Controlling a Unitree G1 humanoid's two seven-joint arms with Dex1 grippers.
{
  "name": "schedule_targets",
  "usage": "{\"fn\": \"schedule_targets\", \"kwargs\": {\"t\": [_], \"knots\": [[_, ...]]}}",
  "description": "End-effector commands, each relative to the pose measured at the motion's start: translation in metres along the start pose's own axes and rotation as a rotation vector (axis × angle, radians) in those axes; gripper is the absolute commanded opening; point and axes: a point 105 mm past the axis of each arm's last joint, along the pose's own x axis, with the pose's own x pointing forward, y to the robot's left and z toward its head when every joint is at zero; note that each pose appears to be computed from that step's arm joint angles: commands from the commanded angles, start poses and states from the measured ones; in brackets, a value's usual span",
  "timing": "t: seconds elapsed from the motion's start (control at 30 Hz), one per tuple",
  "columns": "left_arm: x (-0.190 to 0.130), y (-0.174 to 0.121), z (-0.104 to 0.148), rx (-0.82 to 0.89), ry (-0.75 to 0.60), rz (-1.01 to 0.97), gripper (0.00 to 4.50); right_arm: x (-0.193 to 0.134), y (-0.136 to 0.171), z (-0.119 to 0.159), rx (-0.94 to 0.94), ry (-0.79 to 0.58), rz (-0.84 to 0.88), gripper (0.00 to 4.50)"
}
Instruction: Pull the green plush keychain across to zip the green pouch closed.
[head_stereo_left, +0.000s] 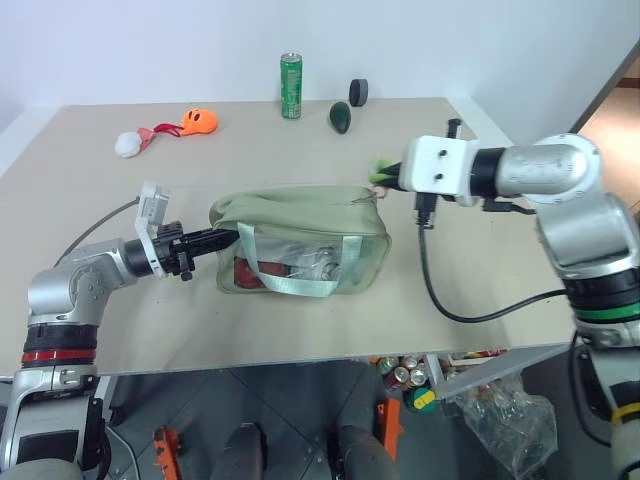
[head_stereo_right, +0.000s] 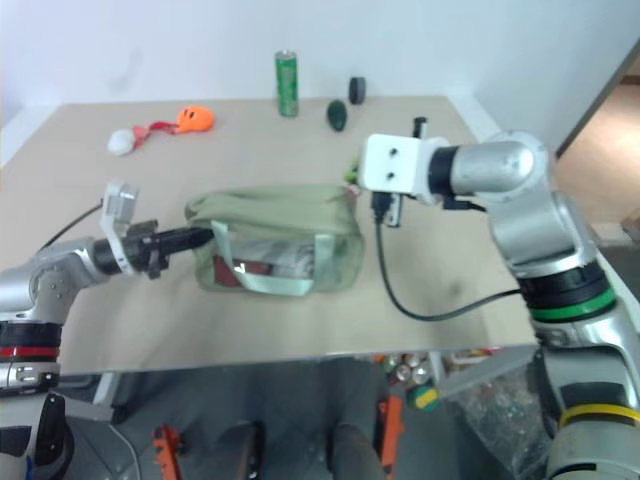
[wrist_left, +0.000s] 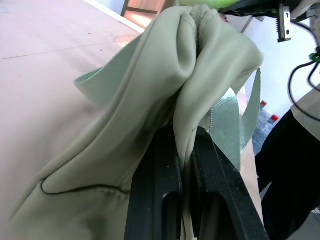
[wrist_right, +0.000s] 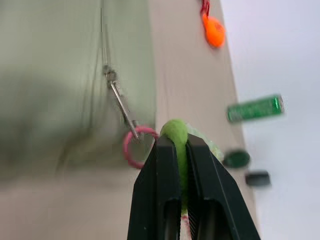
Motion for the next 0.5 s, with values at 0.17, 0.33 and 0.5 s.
{"fn": "schedule_targets", "kwargs": {"t": [0.17,0.33,0.5], "knots": [[0.008,0.0,-0.013,-0.024,0.054,-0.018,0.0,-0.051,-0.006,-0.012,-0.19,0.214,0.036,0.02],[0.008,0.0,-0.014,-0.029,0.057,-0.021,0.0,-0.04,0.01,-0.006,-0.216,0.196,0.087,0.02],[0.009,0.0,-0.015,-0.04,0.063,-0.028,0.0,0.01,0.062,-0.007,-0.212,0.116,0.21,0.02]]}}
